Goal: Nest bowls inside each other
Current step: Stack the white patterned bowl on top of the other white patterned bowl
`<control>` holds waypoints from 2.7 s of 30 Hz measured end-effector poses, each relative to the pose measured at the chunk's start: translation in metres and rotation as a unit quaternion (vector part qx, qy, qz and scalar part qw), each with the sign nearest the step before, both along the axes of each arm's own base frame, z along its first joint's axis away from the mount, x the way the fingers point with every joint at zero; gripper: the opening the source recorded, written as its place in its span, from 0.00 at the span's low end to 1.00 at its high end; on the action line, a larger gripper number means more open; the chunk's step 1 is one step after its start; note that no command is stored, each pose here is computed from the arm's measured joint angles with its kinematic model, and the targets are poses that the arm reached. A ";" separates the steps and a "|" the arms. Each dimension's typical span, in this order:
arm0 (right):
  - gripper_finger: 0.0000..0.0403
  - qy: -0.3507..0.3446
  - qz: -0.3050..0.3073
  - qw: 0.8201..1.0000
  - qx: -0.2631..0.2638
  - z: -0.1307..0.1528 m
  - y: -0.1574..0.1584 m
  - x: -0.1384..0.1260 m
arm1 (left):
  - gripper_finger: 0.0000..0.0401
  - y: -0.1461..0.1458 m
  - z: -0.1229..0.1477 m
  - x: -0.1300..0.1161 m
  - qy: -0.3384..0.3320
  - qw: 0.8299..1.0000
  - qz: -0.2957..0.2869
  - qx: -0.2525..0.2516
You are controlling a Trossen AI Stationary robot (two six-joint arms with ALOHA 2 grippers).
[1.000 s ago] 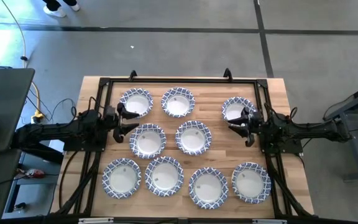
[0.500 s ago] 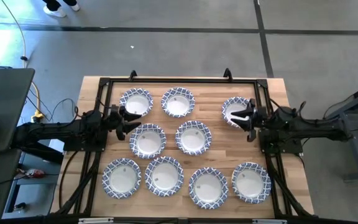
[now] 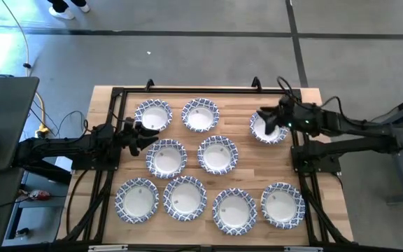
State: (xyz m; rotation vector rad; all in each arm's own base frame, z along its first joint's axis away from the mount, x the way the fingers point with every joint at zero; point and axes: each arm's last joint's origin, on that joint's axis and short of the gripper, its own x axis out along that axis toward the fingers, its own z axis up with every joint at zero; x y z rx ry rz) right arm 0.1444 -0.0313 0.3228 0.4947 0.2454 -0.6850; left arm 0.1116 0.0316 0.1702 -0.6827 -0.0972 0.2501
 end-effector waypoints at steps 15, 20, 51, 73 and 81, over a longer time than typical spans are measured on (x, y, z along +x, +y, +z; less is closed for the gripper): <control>0.29 0.147 -0.240 0.941 0.185 -0.031 -0.021 -0.009 | 0.60 0.002 -0.002 -0.001 0.020 0.999 0.039 0.027; 0.29 0.177 -0.256 0.923 0.227 -0.048 -0.022 -0.012 | 0.60 0.002 -0.005 -0.001 0.033 0.998 0.044 0.024; 0.29 0.301 -0.015 0.949 0.090 -0.095 0.023 0.022 | 0.60 0.003 -0.008 -0.001 0.049 0.997 0.059 0.020; 0.29 0.449 -0.009 0.892 -0.057 -0.130 0.058 0.066 | 0.60 0.003 -0.011 -0.001 0.067 0.996 0.056 0.016; 0.29 0.451 -0.048 0.890 -0.039 -0.140 0.061 0.067 | 0.60 0.003 -0.011 -0.001 0.066 0.997 0.046 0.016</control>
